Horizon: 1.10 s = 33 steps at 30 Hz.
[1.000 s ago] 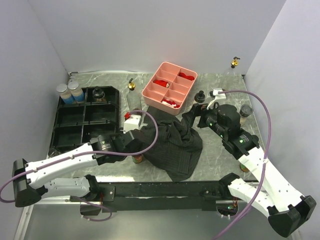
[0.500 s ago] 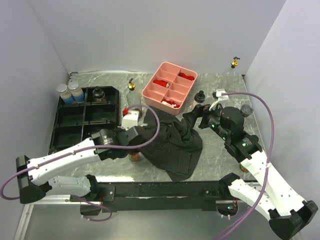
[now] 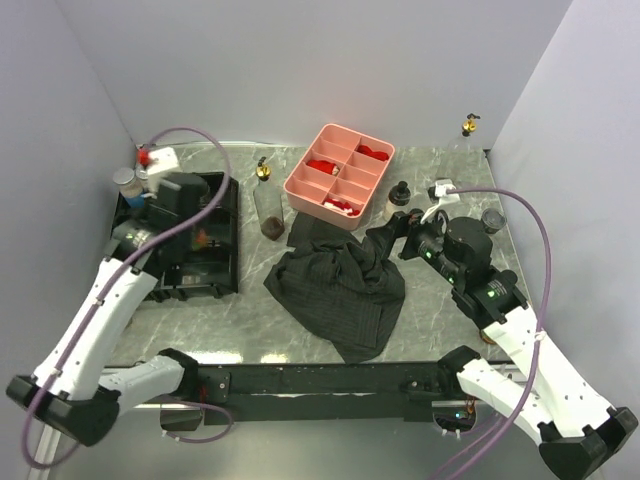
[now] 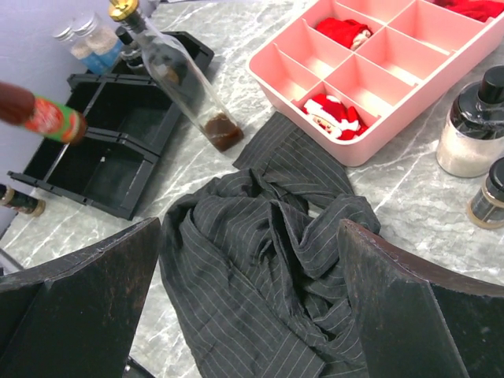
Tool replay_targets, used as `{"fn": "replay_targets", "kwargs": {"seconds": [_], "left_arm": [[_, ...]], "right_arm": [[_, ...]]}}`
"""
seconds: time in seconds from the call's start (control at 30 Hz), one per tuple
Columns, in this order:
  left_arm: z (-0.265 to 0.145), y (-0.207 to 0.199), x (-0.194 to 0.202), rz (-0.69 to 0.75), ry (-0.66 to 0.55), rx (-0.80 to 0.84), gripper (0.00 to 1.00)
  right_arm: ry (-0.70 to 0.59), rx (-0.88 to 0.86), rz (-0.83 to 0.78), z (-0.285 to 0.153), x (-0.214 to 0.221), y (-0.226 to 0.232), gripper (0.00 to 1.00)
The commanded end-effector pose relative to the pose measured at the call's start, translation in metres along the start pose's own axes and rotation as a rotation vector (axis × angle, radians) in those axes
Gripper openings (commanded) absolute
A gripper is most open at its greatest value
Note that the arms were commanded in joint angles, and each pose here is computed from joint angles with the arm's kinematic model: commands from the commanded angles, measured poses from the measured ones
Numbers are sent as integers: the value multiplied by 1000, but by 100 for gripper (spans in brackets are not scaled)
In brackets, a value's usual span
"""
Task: Organize the condiment bottles
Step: Place the bottle in the storage box.
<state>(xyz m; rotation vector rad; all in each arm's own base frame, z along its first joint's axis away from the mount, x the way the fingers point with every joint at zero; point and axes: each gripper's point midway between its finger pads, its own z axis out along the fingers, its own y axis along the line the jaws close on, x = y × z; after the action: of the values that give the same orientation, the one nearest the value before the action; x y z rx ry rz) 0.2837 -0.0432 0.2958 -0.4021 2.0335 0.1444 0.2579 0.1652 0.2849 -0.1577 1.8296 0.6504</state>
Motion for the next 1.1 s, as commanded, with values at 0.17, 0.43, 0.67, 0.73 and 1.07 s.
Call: {"fn": "replay_targets", "kwargs": {"seconds": [0.17, 0.43, 0.67, 0.73, 1.07], "left_arm": [[59, 92, -97, -151, -213, -147, 1], [112, 120, -114, -211, -256, -148, 1], [147, 123, -93, -205, -183, -153, 1], [153, 128, -88, -211, -171, -168, 1], [176, 177, -80, -282, -182, -313, 1]], "right_arm": [[-35, -113, 24, -7, -1, 20, 100], [-44, -156, 47, -12, 0, 27, 100], [-57, -173, 48, -12, 0, 29, 100], [-58, -175, 49, -12, -1, 30, 100], [-62, -187, 49, -13, 1, 31, 100]]}}
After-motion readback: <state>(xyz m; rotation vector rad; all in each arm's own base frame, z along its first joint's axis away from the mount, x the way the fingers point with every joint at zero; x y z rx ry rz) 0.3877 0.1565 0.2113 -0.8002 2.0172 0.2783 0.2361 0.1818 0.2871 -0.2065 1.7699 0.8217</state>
